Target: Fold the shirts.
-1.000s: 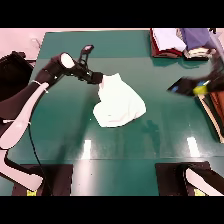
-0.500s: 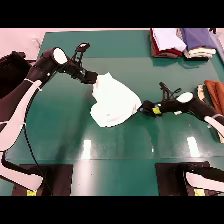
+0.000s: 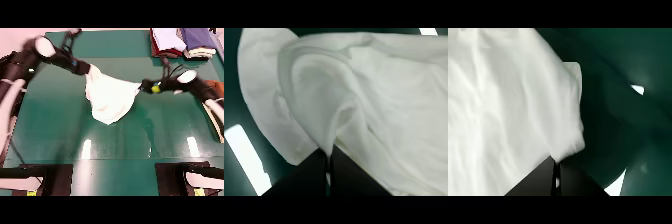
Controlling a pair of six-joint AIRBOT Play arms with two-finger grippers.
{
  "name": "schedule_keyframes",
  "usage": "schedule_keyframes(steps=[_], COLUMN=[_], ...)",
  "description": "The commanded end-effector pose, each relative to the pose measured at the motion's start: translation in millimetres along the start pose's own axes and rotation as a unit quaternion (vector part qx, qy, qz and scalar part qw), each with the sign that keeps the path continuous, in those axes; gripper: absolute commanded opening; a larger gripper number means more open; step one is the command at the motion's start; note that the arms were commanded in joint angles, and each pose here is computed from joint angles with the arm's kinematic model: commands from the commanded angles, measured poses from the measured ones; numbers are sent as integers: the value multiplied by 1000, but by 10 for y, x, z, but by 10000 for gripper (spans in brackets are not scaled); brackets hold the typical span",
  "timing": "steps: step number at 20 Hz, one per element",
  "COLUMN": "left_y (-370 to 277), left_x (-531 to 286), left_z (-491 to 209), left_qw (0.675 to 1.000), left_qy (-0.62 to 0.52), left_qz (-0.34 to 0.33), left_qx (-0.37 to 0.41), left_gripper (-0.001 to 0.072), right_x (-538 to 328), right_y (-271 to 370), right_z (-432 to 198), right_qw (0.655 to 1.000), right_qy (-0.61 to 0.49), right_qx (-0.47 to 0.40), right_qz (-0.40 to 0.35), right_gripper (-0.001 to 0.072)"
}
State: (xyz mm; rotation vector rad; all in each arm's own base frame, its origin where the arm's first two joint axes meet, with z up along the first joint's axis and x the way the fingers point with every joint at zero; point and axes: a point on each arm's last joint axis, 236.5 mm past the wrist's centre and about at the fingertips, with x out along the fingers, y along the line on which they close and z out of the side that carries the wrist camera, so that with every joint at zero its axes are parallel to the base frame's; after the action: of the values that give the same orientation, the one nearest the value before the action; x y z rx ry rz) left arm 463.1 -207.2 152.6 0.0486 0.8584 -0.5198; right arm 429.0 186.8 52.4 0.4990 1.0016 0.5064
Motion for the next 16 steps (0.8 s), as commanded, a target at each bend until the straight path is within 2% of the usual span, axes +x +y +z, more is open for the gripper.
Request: schedule_keyframes(steps=[1,4,7,11,16], left_y=[-3,-363,-760,-1023,-875], left_x=[-1221,-2276,-2751,-2441,-1282], left_z=[479,652,569,360,-232], left_qw=[989,969,956,966,987], left_qy=[-114,-218,-258,-198,-10], left_qz=[65,59,31,-5,-14], left_qx=[65,96,133,165,161], left_gripper=[23,23,23,23,23], right_x=[-1103,-2081,-2726,-3083,-2355], right_y=[586,1228,1598,1752,1199], right_z=[427,519,538,574,524], right_qw=[992,976,959,952,981], right_qy=[-53,-110,-175,-202,-73], right_qx=[-113,-186,-223,-231,-175], right_qz=[6,18,-1,-24,-36], right_gripper=[14,13,13,13,13])
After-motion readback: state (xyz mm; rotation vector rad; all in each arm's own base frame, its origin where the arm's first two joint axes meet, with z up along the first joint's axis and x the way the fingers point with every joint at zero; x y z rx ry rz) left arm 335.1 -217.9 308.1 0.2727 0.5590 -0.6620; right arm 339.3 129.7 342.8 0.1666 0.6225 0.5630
